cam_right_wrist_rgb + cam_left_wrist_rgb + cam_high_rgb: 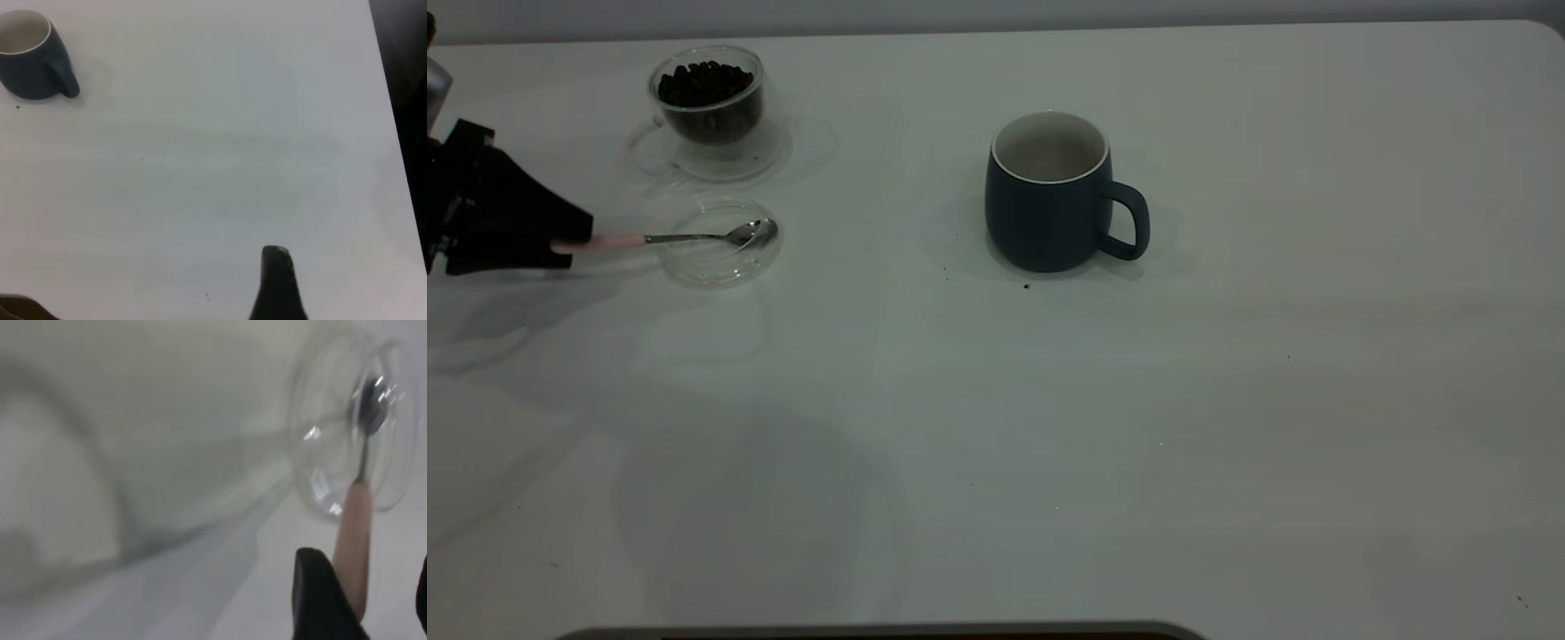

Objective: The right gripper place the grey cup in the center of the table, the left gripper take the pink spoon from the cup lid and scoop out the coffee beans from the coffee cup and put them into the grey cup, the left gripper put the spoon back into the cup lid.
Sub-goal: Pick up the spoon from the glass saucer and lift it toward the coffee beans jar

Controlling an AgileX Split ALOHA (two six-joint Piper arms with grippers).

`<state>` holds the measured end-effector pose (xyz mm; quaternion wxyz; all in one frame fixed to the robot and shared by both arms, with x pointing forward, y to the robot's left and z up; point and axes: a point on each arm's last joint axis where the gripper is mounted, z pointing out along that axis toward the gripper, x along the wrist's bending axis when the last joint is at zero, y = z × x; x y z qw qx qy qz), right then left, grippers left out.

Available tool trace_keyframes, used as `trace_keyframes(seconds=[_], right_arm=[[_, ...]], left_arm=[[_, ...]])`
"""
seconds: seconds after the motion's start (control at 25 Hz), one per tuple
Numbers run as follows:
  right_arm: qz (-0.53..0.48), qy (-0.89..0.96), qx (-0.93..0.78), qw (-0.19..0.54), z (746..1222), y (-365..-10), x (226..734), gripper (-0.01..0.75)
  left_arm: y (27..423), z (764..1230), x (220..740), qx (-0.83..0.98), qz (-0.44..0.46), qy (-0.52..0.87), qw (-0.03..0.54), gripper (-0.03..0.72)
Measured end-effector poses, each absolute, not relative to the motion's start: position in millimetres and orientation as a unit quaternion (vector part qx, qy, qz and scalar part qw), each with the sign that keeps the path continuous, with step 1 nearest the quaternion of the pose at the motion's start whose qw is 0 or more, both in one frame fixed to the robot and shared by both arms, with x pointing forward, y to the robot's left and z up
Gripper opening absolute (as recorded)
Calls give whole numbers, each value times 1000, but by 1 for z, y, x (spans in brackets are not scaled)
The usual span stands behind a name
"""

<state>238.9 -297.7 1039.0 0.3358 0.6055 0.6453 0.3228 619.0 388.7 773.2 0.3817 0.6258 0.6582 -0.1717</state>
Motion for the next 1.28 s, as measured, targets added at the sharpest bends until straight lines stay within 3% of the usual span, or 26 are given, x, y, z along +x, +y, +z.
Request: trace_keyframes(seconds=[0.64,0.96,1.28], right_arm=[[323,645,605,336,1039,-298,239,590],[323,645,605,336,1039,-298,239,590],[323,645,605,336,1039,-298,239,590]], left_arm=[[387,775,622,612,-170,659,403,401],[387,775,622,611,-172,659,404,150],[386,777,622,610,-179,654,410,134]])
